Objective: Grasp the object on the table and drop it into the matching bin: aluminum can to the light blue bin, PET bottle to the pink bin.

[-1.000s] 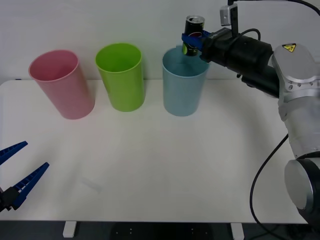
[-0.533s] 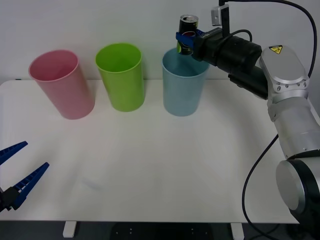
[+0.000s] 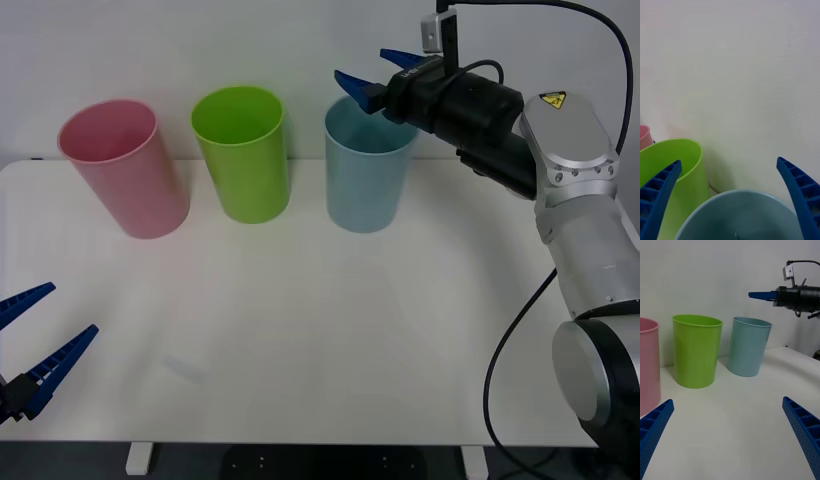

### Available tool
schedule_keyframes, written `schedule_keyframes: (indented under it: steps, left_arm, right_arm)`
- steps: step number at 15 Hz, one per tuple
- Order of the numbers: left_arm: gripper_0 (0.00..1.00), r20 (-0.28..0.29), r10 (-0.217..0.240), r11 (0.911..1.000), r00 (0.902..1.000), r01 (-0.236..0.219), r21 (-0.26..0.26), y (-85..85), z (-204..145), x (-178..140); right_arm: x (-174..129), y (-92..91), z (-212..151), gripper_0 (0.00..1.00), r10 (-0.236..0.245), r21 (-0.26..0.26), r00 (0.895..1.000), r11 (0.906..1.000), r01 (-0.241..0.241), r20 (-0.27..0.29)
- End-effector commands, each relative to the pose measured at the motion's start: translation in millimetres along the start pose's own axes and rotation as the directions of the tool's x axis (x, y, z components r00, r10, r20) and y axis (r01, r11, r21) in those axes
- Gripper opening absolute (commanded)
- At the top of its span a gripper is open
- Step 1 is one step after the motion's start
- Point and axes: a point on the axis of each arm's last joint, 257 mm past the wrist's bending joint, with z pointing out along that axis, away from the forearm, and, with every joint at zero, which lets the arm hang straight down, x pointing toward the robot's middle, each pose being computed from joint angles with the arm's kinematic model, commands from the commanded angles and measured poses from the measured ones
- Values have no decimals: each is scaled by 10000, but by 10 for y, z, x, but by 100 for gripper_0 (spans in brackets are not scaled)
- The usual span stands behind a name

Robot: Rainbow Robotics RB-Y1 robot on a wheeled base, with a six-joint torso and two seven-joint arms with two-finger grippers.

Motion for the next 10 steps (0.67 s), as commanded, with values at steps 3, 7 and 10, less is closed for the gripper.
schedule_keyframes:
  steps: [3, 7, 10]
  left_arm:
    - [100, 0, 0, 10000, 10000, 0, 0, 0, 0, 0]
    - [100, 0, 0, 10000, 10000, 0, 0, 0, 0, 0]
    - [100, 0, 0, 10000, 10000, 0, 0, 0, 0, 0]
  right_arm:
    - [35, -20, -182, 100, 231, -378, 9997, 9990, -228, 83]
    - [37, -18, -524, 100, 62, -642, 9995, 9979, -42, 306]
    - [88, -12, -876, 100, -32, -1066, 9996, 9943, 61, 272]
